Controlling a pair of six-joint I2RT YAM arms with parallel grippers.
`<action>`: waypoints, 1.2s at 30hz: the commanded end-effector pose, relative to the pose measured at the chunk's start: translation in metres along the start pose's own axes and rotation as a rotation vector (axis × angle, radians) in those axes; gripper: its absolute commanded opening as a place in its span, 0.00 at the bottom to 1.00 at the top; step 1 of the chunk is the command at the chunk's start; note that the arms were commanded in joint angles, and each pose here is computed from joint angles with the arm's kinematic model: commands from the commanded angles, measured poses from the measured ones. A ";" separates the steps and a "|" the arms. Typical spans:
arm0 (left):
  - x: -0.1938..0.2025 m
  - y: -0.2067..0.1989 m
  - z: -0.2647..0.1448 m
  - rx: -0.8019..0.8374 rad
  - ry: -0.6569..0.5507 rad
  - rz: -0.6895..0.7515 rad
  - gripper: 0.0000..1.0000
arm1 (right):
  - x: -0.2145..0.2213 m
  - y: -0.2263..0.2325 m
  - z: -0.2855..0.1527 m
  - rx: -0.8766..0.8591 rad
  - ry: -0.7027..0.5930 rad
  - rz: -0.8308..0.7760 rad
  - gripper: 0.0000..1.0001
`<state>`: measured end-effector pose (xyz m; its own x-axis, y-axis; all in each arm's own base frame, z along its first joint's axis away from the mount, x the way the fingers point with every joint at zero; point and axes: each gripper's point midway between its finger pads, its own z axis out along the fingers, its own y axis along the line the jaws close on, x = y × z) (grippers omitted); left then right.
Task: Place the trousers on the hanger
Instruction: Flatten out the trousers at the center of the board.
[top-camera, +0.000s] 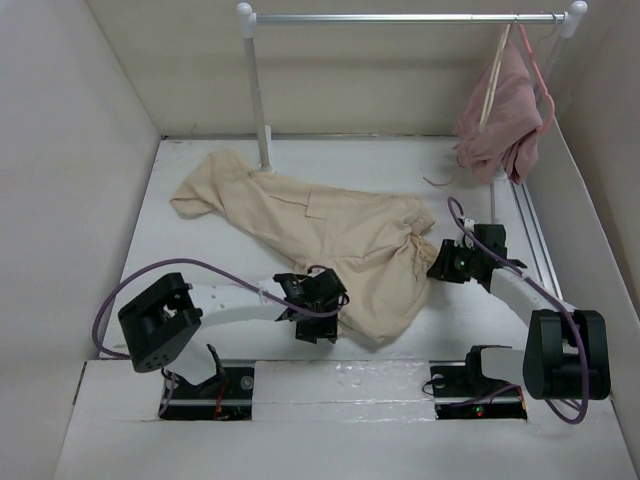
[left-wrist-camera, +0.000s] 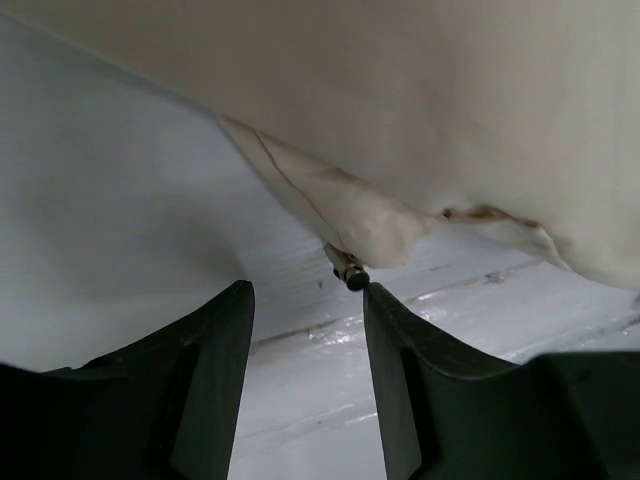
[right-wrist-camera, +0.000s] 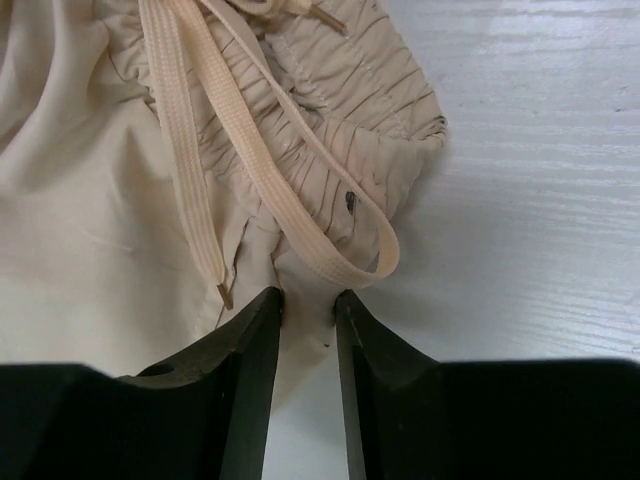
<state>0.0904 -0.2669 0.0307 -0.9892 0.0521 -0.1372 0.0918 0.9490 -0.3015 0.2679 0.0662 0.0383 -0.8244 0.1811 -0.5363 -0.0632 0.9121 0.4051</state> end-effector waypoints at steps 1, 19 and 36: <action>-0.008 -0.001 0.009 -0.022 -0.025 0.029 0.43 | -0.031 0.003 -0.001 -0.025 -0.112 -0.003 0.34; -0.024 -0.019 0.002 0.048 -0.113 0.027 0.51 | -0.037 0.007 -0.003 -0.067 -0.116 -0.032 0.40; -0.065 0.020 -0.091 -0.189 -0.366 0.020 0.00 | -0.076 -0.013 -0.025 0.012 -0.243 0.019 0.00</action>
<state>0.1259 -0.2549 0.0558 -0.9448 0.0240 -0.3266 0.0908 0.9774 -0.1907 0.2892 0.0472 0.0564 -0.7653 0.2553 -0.5909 -0.0344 0.9005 0.4336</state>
